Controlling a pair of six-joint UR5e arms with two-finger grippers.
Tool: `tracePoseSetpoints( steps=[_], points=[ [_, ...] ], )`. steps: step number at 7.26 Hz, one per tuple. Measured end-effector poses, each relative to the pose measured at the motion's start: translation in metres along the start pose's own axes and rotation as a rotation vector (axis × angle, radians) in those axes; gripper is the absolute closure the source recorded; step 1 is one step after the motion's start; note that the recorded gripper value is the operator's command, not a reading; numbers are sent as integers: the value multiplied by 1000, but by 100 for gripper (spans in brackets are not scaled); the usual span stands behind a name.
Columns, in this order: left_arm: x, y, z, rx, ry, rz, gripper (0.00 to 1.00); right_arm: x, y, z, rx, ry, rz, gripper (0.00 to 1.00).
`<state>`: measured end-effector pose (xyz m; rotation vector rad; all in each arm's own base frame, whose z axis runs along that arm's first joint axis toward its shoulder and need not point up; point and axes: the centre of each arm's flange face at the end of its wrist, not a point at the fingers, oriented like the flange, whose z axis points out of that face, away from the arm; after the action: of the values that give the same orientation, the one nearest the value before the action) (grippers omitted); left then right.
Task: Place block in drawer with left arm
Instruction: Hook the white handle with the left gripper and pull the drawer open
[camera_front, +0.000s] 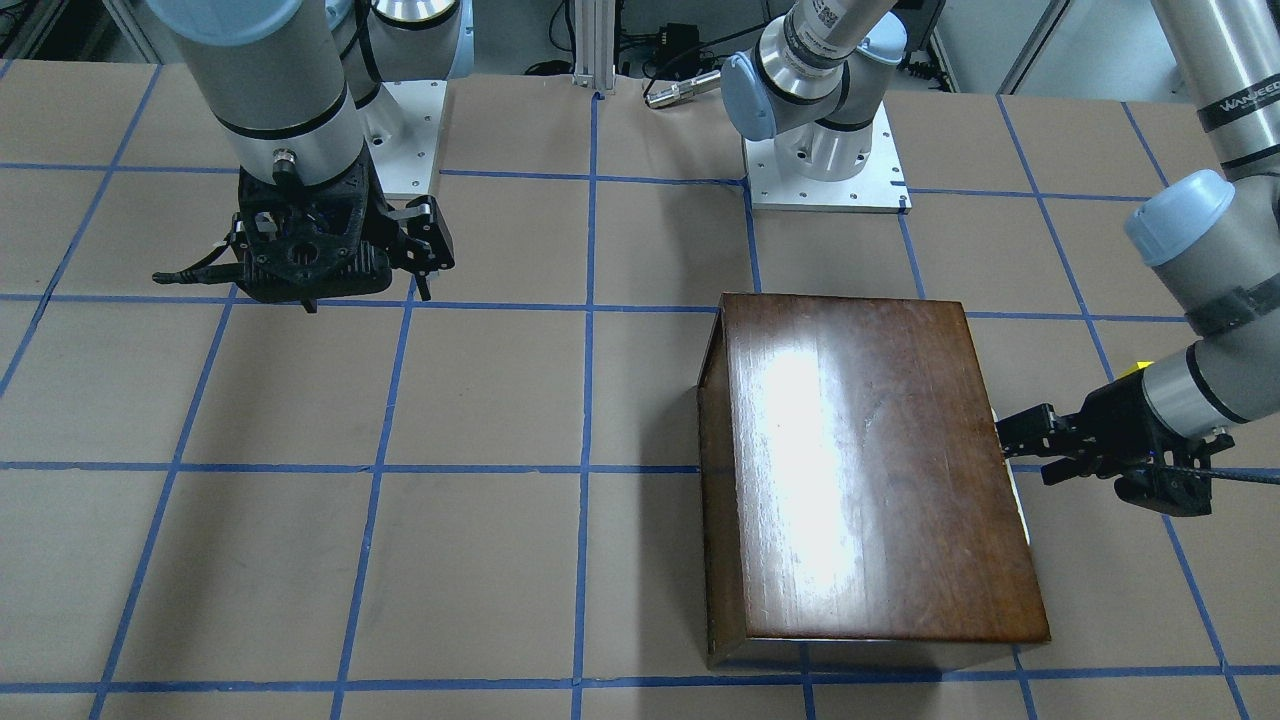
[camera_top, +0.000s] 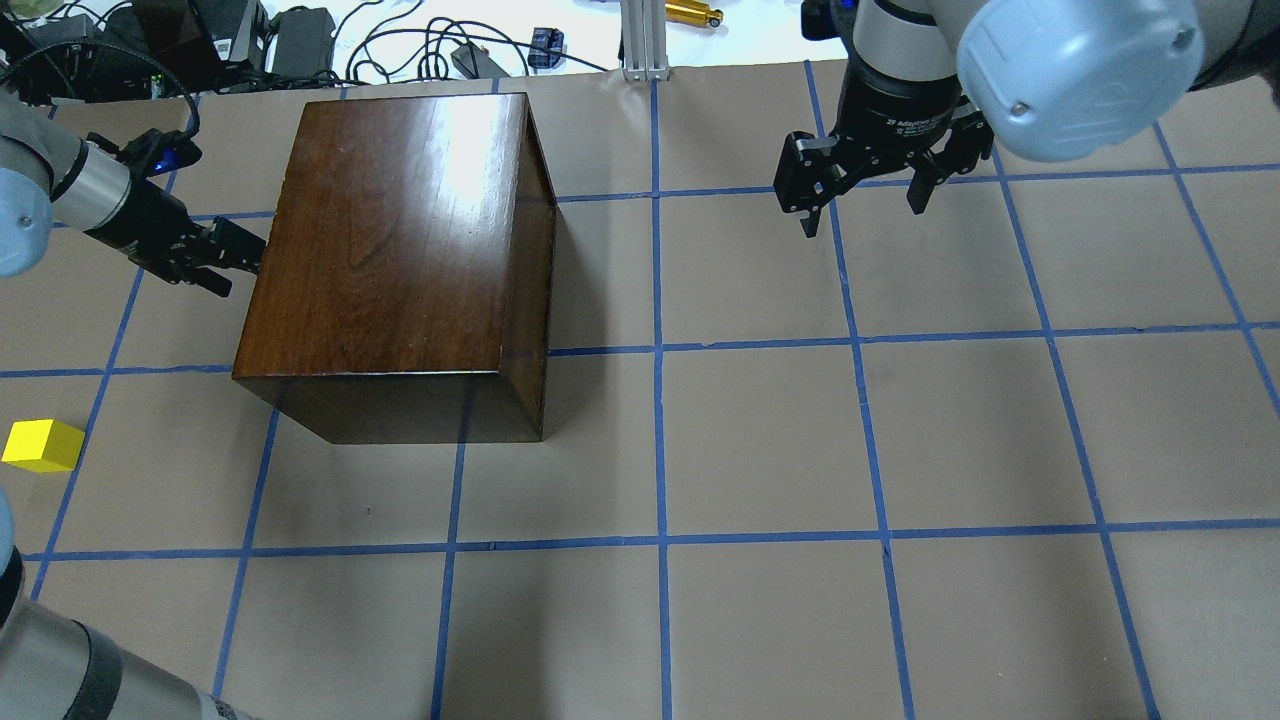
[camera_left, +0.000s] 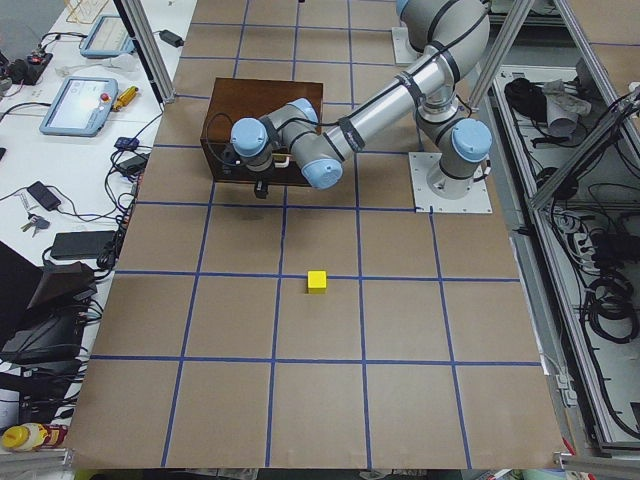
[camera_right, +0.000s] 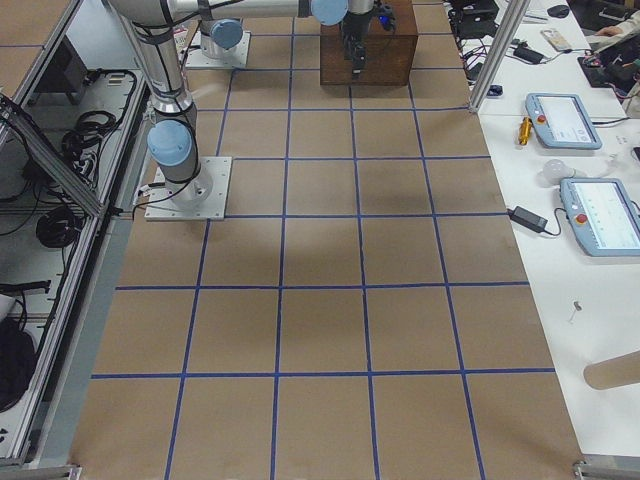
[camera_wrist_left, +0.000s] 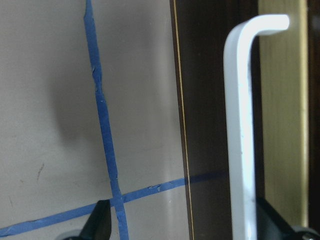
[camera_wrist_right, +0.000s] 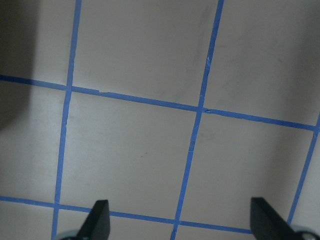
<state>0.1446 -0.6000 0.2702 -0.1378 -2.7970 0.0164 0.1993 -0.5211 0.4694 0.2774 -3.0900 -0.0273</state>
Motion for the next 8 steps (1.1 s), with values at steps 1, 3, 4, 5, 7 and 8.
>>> tracePoseSetpoints(
  steps=[1,3,4,5,7,8],
  points=[
    [-7,2,-2,3,-1,-9,0,0,0,0,0,0,0,0],
    [-26,9,-8,15,-3,-36,0,0,0,0,0,0,0,0],
    [-30,10,-10,18,-5,-40,0,0,0,0,0,0,-1,0],
    [-34,11,-12,21,-6,-44,0,0,0,0,1,0,0,0],
    [-49,17,-18,32,-15,-66,0,0,0,0,1,0,0,0],
    [-58,21,-22,40,-20,-77,0,0,0,0,0,0,0,0]
  ],
)
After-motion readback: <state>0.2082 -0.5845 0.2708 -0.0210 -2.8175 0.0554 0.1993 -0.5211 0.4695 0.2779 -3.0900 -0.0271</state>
